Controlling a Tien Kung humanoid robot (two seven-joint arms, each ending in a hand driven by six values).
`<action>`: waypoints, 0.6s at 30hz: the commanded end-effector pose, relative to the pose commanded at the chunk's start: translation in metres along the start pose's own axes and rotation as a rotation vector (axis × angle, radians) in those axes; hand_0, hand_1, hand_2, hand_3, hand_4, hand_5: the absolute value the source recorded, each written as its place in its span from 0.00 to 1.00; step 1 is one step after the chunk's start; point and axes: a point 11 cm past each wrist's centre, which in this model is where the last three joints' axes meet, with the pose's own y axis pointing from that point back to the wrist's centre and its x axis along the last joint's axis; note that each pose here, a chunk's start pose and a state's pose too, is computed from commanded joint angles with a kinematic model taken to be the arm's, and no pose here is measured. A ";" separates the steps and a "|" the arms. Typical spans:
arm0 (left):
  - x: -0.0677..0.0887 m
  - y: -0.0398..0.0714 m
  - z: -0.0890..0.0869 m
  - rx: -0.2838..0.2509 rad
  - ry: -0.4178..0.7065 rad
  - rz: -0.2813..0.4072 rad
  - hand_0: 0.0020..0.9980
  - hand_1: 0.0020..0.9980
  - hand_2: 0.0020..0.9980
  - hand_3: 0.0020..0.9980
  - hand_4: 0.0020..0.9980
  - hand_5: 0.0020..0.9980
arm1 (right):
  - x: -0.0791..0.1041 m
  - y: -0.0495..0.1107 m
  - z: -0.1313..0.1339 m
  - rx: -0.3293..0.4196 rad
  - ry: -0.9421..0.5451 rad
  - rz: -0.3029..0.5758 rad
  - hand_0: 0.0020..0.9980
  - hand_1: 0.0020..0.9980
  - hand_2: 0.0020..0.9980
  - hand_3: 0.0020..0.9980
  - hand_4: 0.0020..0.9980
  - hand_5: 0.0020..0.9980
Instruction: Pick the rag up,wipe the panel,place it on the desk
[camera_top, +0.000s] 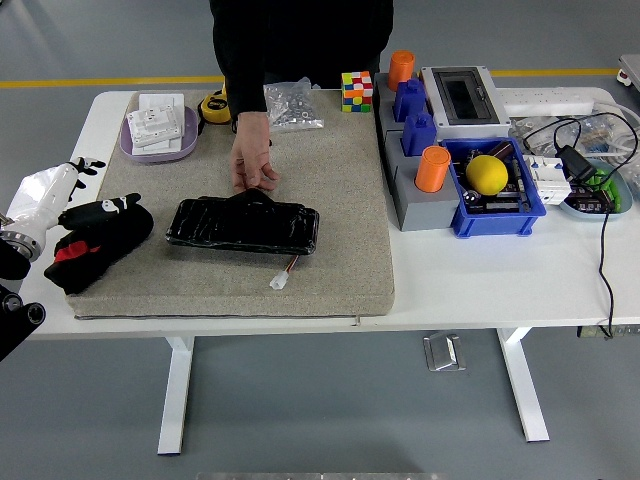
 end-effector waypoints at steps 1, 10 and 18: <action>0.003 0.000 0.003 -0.007 0.003 0.007 0.44 0.66 0.80 0.84 1.00 0.91 | 0.000 0.000 0.000 0.000 0.000 0.001 0.79 0.67 0.72 0.65 1.00 0.50; 0.032 0.006 0.036 -0.071 0.055 0.035 0.44 0.65 0.78 0.83 1.00 0.91 | 0.001 0.000 -0.001 0.002 -0.004 0.003 0.79 0.67 0.72 0.65 1.00 0.50; 0.072 0.010 0.058 -0.108 0.231 0.063 0.43 0.65 0.78 0.83 1.00 0.89 | -0.001 0.000 0.000 0.001 -0.008 -0.002 0.79 0.67 0.72 0.65 1.00 0.50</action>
